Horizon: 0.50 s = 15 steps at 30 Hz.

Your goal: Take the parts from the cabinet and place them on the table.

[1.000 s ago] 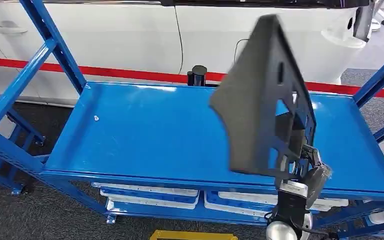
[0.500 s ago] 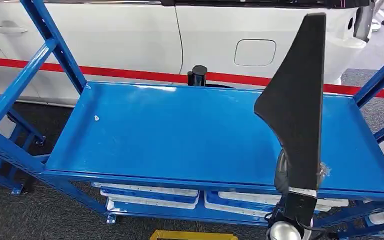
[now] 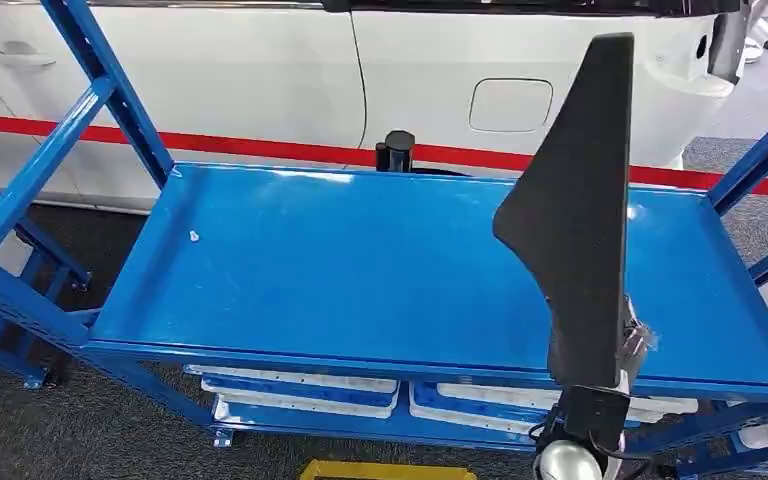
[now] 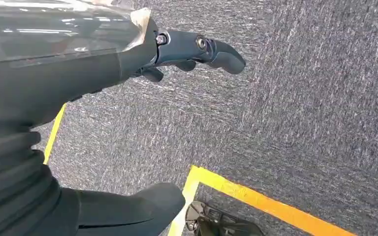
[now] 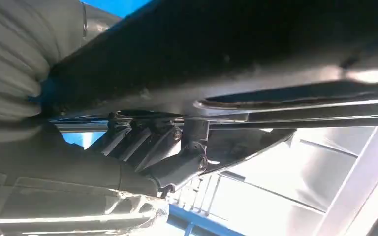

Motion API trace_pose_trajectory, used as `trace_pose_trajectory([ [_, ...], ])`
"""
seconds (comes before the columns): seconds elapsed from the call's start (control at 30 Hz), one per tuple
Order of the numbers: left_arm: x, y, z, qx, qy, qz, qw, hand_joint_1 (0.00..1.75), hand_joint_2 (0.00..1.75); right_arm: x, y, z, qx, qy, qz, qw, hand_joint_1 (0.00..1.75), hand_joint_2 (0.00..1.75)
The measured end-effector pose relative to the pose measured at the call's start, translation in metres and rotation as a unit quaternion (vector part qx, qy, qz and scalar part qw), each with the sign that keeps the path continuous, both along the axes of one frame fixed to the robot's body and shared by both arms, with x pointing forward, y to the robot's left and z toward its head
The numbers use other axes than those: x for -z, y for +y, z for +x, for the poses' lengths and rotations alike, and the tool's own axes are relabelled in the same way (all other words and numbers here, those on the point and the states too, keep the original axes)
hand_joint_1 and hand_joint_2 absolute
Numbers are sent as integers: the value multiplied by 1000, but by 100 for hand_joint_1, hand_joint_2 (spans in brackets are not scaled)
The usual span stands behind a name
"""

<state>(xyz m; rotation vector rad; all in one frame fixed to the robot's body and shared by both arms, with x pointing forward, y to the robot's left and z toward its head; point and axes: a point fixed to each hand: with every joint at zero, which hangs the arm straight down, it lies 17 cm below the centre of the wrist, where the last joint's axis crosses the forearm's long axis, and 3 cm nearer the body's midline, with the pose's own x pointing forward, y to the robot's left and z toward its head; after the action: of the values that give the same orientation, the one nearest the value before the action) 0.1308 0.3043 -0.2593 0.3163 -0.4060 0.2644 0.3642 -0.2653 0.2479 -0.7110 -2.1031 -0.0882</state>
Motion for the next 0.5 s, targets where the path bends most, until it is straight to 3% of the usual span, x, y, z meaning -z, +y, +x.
trace_pose_trajectory([
  [0.23,-3,5,10,-4,-21,0,1000,0,175,-14,-1,1,4,-29,-2,1000,175,175],
  [0.5,0,-4,1,-14,-8,-8,1000,0,175,-5,2,6,1,-15,-12,1000,175,175],
])
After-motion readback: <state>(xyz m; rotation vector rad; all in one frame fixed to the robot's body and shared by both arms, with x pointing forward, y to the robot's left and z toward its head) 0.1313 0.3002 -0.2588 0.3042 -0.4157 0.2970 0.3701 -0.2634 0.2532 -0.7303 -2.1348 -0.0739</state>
